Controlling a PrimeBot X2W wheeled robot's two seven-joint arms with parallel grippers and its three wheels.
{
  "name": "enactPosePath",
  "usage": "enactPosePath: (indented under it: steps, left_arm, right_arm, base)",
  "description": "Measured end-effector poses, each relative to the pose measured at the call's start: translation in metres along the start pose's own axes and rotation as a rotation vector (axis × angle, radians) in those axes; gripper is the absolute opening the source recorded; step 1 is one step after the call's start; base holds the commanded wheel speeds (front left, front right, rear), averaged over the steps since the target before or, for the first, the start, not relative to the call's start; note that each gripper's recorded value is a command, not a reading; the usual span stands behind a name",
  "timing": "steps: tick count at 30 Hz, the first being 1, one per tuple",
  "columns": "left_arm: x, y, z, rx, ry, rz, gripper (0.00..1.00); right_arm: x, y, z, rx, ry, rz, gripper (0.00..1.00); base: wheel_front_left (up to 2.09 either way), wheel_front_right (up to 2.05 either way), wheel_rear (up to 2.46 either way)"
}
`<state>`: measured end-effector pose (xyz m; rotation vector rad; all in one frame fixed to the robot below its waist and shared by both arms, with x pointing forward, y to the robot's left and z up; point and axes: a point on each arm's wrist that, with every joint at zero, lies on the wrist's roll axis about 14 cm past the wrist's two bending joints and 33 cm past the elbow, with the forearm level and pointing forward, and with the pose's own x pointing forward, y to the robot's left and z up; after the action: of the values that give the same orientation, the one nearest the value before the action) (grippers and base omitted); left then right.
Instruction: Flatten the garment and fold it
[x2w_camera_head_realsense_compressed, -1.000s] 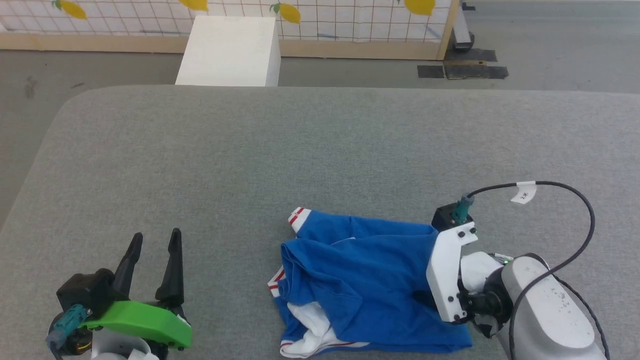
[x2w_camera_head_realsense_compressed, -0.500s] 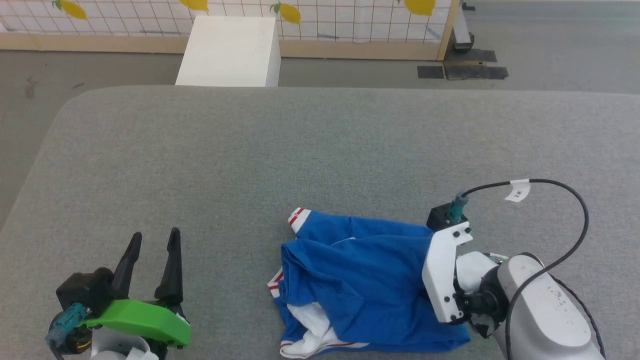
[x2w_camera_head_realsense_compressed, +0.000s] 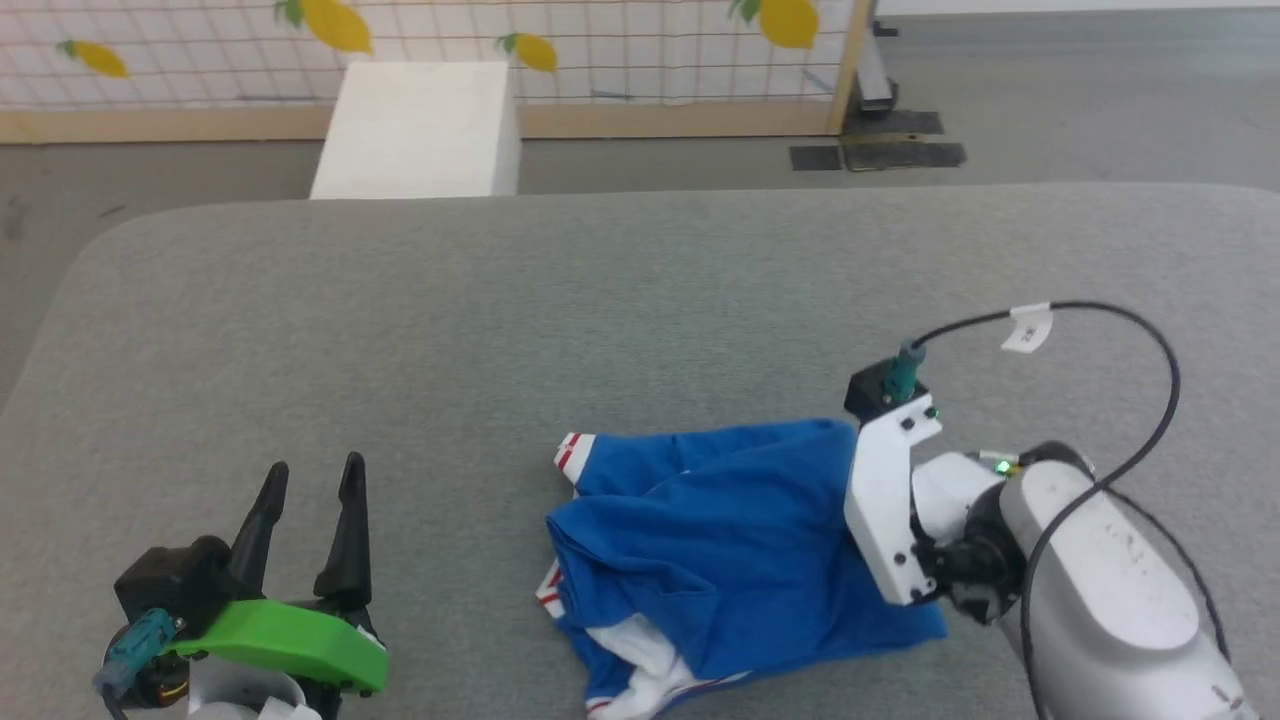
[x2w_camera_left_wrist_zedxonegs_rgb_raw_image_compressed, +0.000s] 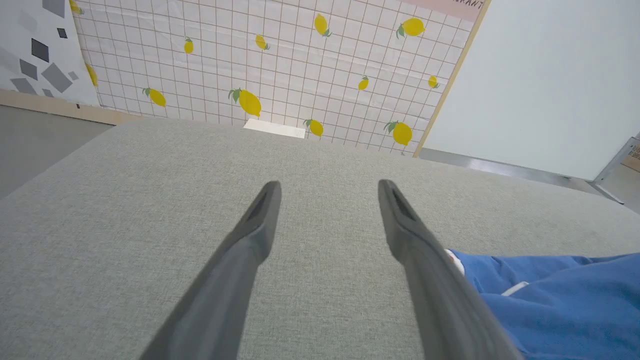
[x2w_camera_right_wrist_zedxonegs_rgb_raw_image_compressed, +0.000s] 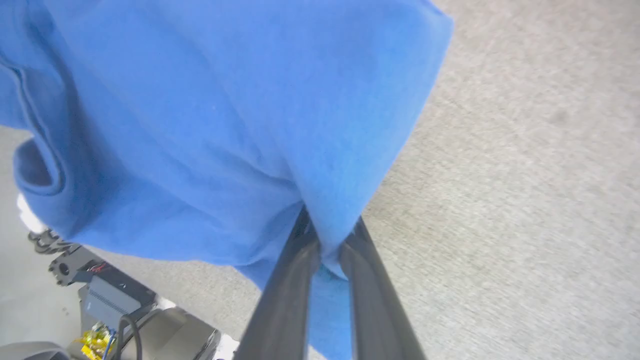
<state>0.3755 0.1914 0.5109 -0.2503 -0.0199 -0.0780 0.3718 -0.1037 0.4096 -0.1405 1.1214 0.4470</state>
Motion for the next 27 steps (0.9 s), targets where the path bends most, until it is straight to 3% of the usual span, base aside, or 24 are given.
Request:
enactPosePath:
  steps: [11, 27]
  left_arm:
    - [0.031, -0.049, -0.014, -0.037, 0.027, -0.145, 1.00]
    - [0.089, -0.088, -0.054, -0.043, 0.122, -0.319, 1.00]
  right_arm:
    - [-0.046, -0.088, -0.005, 0.089, -0.043, -0.198, 0.00]
    - [-0.096, -0.240, -0.043, 0.391, -0.047, -0.556, 0.00]
  base:
    - [0.00, 0.00, 0.00]
    - [0.00, 0.00, 0.00]
